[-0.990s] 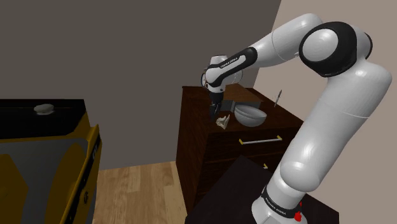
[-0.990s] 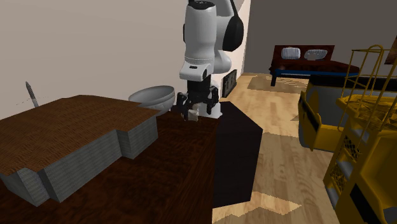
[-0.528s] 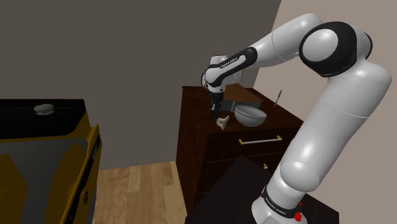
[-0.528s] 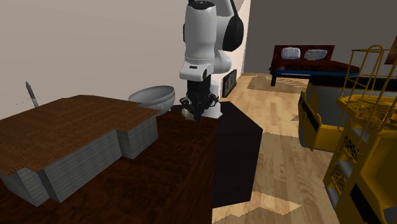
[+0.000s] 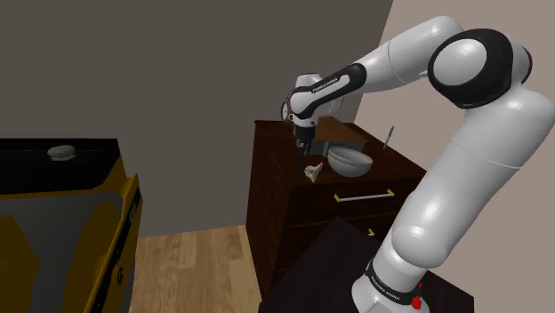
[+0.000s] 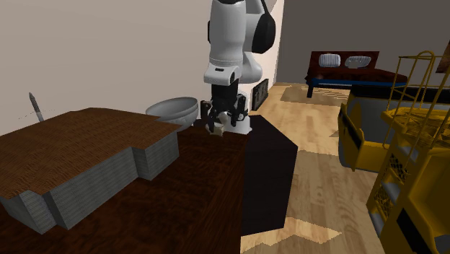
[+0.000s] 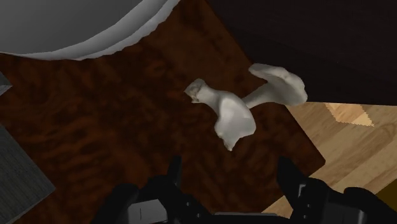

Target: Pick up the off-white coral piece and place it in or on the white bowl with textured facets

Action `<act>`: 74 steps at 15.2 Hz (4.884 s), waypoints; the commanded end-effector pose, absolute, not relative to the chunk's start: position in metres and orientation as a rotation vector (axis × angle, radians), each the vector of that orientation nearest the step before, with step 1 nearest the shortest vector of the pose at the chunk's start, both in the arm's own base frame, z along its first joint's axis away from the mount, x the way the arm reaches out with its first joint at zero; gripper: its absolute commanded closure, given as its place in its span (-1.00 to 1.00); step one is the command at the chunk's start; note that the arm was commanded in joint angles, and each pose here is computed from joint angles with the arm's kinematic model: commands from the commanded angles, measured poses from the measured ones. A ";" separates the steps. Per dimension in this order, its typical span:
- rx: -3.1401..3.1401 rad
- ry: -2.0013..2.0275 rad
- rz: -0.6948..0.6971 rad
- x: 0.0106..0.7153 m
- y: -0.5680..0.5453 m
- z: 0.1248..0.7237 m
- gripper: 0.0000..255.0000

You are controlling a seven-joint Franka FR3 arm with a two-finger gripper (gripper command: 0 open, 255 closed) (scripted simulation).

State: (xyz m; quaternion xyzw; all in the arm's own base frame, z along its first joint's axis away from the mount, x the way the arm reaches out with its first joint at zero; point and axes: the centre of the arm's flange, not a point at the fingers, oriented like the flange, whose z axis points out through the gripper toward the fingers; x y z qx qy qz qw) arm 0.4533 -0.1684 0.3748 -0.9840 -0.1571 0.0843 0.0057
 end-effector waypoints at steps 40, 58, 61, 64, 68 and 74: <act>-3.099 -0.617 0.306 0.424 -0.165 0.431 1.00; -3.099 -0.617 0.306 0.424 -0.165 0.526 1.00; -3.099 -0.617 0.306 0.424 -0.165 0.542 1.00; -3.099 -0.617 0.306 0.412 -0.189 0.546 1.00; -3.099 -0.617 0.306 0.387 -0.236 0.548 1.00; -3.099 -0.617 0.306 0.351 -0.307 0.551 1.00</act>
